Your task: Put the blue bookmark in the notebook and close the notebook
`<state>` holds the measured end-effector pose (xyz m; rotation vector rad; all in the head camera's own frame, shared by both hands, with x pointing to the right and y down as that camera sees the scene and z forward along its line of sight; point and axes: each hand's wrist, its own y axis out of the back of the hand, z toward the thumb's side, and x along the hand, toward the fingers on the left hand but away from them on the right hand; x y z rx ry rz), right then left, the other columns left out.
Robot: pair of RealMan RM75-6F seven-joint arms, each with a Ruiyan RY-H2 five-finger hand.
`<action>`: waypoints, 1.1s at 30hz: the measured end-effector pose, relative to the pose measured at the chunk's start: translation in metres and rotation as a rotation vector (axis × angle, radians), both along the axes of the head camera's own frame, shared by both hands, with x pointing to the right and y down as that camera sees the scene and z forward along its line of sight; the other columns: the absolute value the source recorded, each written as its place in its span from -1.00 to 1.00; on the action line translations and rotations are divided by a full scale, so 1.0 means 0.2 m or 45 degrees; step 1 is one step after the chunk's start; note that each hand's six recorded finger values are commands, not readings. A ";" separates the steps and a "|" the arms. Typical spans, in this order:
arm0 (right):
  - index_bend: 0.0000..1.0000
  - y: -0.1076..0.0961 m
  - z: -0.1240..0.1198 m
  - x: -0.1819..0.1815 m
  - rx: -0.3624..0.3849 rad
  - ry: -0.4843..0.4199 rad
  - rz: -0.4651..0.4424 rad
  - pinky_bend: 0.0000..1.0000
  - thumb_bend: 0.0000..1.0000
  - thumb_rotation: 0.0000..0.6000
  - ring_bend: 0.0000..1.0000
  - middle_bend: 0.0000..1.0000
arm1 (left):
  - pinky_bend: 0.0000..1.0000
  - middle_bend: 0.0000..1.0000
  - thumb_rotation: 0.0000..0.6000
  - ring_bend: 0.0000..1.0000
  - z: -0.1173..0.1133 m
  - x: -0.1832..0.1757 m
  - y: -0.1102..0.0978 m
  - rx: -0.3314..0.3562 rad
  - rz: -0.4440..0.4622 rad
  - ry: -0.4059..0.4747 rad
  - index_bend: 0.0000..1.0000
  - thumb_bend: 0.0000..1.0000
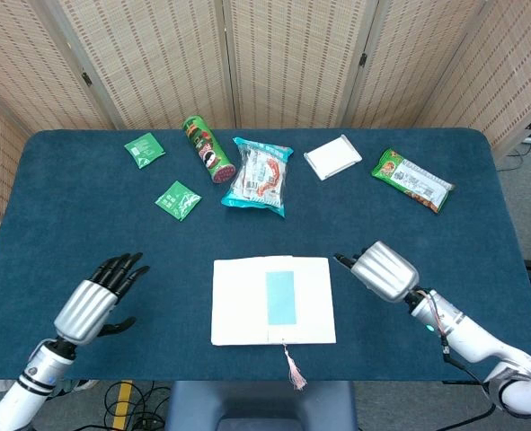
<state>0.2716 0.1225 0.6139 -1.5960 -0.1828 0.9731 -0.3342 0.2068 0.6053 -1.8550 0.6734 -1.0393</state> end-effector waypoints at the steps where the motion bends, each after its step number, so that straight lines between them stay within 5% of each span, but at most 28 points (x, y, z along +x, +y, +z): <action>1: -0.59 0.00 -0.01 0.03 0.007 0.002 0.032 0.30 -0.32 1.00 -0.06 -0.11 | -0.68 -1.00 1.00 -0.97 0.02 0.03 0.00 0.001 0.028 0.003 -0.77 -0.61; 8: -0.69 -0.01 -0.08 0.20 0.066 0.032 0.220 -0.04 -0.30 1.00 -0.42 -0.37 | -0.68 -1.00 1.00 -0.97 0.14 0.21 0.03 -0.012 0.177 0.037 -0.77 -0.61; 21: -0.76 0.01 -0.09 0.32 0.068 0.037 0.323 -0.15 -0.31 1.00 -0.52 -0.44 | -0.68 -1.00 1.00 -0.97 0.33 0.46 0.17 -0.102 0.361 0.089 -0.81 -0.61; 33: -0.80 0.01 -0.08 0.35 0.060 0.018 0.356 -0.20 -0.31 1.00 -0.56 -0.48 | -0.68 -1.00 1.00 -0.97 0.43 0.57 0.25 -0.137 0.356 0.099 -1.00 -0.65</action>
